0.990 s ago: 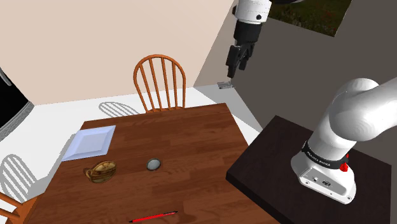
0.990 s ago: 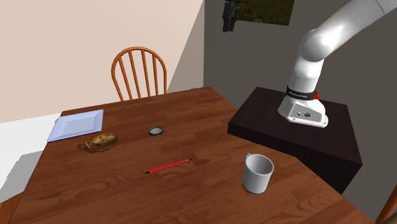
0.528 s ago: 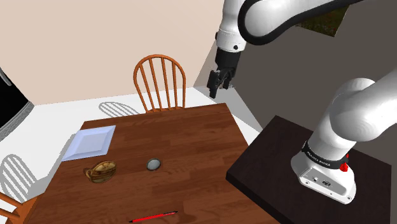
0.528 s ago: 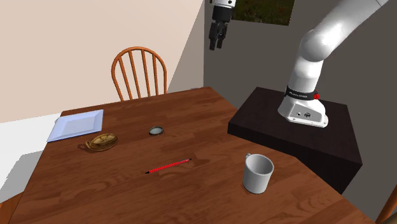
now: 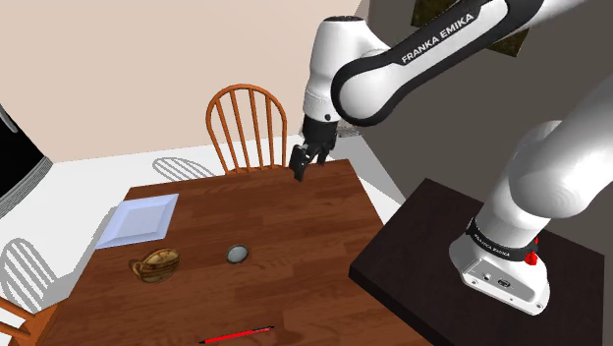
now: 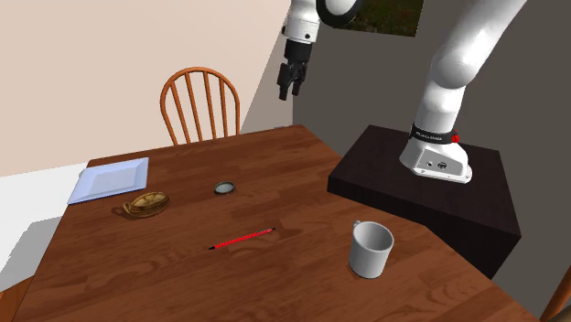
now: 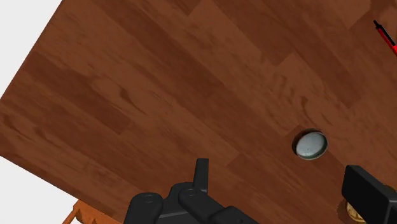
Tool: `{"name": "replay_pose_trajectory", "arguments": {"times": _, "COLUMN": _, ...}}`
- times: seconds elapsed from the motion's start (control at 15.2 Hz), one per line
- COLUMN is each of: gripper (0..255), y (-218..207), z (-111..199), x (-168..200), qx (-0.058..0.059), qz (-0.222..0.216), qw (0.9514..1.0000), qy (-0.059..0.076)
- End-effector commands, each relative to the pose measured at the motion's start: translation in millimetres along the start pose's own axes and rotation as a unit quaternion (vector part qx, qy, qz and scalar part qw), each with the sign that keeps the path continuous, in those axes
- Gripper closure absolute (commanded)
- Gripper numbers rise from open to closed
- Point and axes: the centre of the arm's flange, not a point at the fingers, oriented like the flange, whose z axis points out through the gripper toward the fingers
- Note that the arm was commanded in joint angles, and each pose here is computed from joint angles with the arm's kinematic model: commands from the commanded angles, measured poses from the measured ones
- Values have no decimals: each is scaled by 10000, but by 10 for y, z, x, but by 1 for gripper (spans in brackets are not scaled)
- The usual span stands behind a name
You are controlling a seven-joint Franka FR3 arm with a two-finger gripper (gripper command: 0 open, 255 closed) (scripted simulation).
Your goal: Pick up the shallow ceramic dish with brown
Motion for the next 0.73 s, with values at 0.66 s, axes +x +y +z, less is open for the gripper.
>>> {"name": "replay_pose_trajectory", "arguments": {"times": 0.66, "gripper": 0, "y": -697, "z": 1312, "x": 439, "qx": 105, "qz": 160, "qw": 9995, "qy": 260}}
